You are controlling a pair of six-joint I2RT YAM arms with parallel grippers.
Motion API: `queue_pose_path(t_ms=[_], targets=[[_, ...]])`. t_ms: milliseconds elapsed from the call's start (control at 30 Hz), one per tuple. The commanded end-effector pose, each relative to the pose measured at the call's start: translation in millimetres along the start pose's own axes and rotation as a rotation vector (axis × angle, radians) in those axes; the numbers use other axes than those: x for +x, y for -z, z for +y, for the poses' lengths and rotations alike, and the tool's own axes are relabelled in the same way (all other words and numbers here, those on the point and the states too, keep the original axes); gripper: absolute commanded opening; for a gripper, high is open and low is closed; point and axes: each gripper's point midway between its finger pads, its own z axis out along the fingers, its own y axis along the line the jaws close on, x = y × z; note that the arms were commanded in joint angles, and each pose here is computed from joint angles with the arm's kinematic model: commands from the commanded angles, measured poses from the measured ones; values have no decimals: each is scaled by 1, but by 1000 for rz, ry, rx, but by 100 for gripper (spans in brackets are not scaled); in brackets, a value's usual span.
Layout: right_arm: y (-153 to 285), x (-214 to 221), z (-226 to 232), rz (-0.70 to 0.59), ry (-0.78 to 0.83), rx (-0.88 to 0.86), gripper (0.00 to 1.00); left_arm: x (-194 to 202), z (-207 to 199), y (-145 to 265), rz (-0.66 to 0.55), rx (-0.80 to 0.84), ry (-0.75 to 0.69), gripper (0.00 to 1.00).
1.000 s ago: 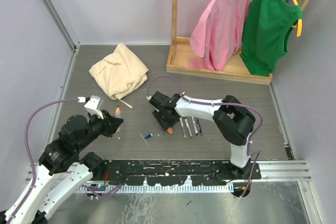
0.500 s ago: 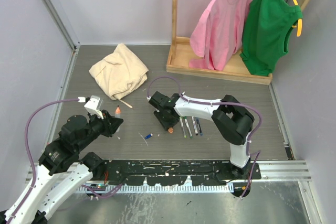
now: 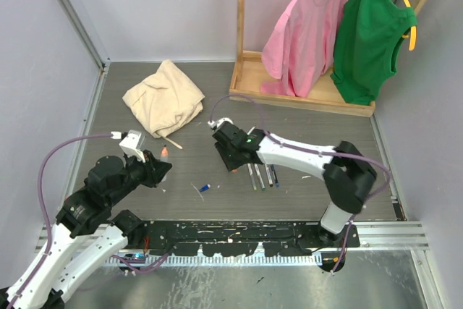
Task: Insert the pens into the pen caps
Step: Pick up the pen cap from the center of the board, then insert the pen cap onto the pen.
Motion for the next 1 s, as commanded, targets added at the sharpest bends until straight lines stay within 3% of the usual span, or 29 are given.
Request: queue_pose_path(t_ms=[0,233,600,967], targets=[[61,-68,-11,-374,-144,18,0,-30,-19,-3,-83,75,-6,0],[137,-101,-37,-794,-439,-102,0,-48,-38,-24,-96,140,-9,0],[189,-109,-52,-1003,-792,-410,0,-64,-67,-52,-65,219,-10,0],[238,-116,-36,-1166,-866,-441,0,-45,-129,-66,-99,302,-91,0]])
